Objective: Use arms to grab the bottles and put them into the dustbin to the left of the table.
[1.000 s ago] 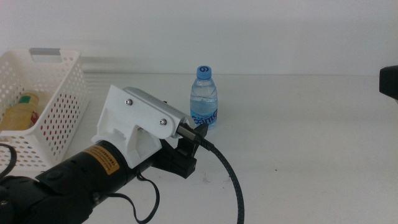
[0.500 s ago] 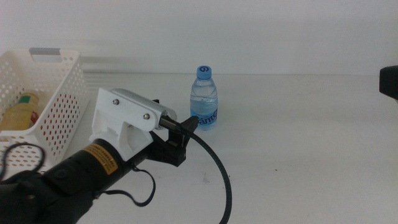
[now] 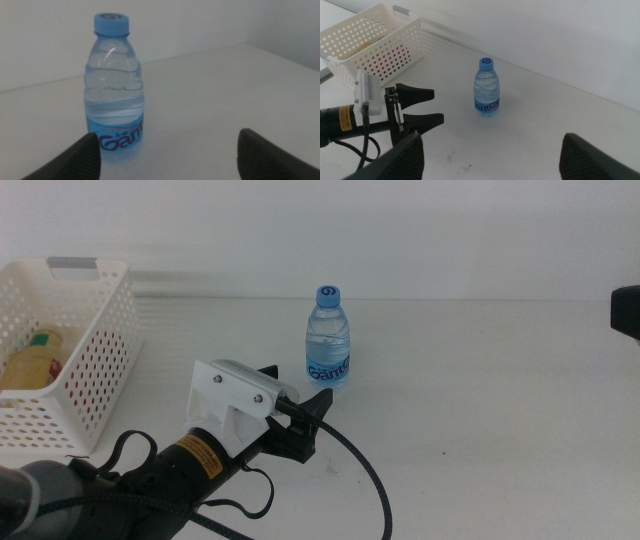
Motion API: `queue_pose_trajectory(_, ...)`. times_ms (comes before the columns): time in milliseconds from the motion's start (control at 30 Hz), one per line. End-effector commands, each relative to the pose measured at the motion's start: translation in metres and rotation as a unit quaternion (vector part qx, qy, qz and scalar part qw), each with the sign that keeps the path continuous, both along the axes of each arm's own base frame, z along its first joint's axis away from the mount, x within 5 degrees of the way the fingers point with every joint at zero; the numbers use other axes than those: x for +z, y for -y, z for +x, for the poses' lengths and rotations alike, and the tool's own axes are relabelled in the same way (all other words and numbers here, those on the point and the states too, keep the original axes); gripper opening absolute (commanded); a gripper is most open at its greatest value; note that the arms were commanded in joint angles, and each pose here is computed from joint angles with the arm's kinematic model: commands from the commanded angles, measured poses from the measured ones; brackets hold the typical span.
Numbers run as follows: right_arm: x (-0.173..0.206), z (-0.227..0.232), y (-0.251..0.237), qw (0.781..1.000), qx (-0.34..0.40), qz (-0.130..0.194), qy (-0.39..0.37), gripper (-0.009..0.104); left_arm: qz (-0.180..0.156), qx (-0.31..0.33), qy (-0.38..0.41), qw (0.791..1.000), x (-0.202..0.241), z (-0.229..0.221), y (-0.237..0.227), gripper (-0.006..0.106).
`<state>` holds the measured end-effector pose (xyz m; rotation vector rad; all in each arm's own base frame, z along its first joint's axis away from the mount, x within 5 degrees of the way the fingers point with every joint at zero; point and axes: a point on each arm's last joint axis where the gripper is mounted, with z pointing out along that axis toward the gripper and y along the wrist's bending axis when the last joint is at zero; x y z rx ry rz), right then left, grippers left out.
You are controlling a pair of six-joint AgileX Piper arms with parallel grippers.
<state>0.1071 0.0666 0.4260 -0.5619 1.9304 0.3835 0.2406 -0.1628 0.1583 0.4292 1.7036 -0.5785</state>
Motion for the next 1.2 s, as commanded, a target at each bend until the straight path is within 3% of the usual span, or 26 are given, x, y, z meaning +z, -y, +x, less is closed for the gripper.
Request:
queue_pose_trajectory(0, 0.003, 0.000, 0.002, 1.000, -0.005, 0.003, 0.009, 0.090, -0.014, 0.003, 0.010, 1.000, 0.001, 0.002, -0.002, 0.094)
queue_pose_trajectory(400, 0.003, 0.000, 0.002, 1.000, -0.005, 0.003, 0.009, 0.090, -0.018, 0.016, 0.017, 1.000, 0.003, 0.009, -0.007, 0.094)
queue_pose_trajectory(600, 0.003, 0.000, 0.002, 1.000, -0.005, 0.003, 0.009, 0.090, 0.021, -0.029, -0.015, 0.999, 0.002, 0.031, -0.011, 0.094)
queue_pose_trajectory(1167, 0.003, 0.000, 0.002, 1.000, -0.005, 0.003, 0.009, 0.090, 0.005, -0.040, -0.007, 0.999, -0.016, 0.087, 0.000, 0.094)
